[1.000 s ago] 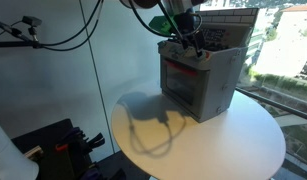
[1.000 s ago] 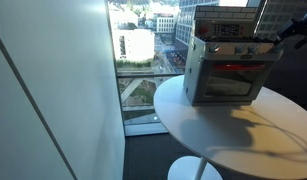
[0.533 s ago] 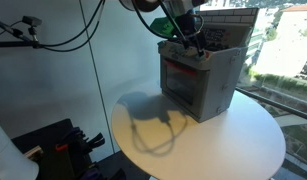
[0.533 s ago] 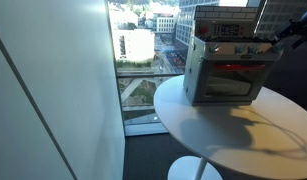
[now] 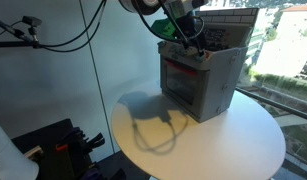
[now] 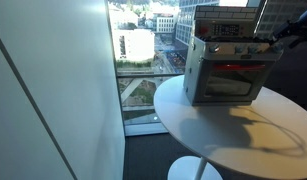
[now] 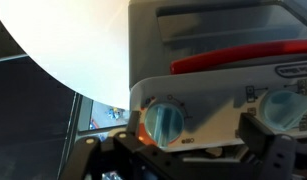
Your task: Twist the knob on the stove
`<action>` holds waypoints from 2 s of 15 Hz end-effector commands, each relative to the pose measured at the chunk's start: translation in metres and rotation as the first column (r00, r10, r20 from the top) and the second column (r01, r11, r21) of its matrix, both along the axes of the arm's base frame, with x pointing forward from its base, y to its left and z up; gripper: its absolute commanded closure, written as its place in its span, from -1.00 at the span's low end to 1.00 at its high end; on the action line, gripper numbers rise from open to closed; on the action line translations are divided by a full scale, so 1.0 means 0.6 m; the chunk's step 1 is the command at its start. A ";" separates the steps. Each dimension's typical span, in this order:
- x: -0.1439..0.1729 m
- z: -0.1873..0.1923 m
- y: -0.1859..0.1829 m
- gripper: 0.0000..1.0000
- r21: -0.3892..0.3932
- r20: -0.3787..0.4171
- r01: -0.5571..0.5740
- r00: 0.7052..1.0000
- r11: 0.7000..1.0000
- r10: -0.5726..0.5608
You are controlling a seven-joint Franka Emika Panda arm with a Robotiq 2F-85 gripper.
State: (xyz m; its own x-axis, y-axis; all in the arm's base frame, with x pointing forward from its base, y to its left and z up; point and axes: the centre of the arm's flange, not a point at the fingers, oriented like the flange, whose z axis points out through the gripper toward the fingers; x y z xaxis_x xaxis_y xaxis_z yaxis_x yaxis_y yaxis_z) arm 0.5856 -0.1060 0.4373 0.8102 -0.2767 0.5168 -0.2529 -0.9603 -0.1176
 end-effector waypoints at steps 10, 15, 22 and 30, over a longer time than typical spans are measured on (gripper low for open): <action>0.010 0.003 -0.002 -1.00 0.008 0.065 -0.027 0.998 1.000 0.026; 0.010 0.002 -0.005 -1.00 0.013 0.069 -0.029 0.997 1.000 0.028; 0.013 0.000 -0.008 -1.00 0.022 0.073 -0.034 0.997 0.999 0.032; 0.012 0.000 -0.018 0.28 0.028 0.077 -0.023 0.997 0.999 0.021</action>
State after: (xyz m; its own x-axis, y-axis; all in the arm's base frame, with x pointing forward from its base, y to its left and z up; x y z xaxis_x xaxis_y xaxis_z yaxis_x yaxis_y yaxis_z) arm 0.5879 -0.1119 0.4355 0.7851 -0.2797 0.5525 -0.2326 -0.9601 -0.1555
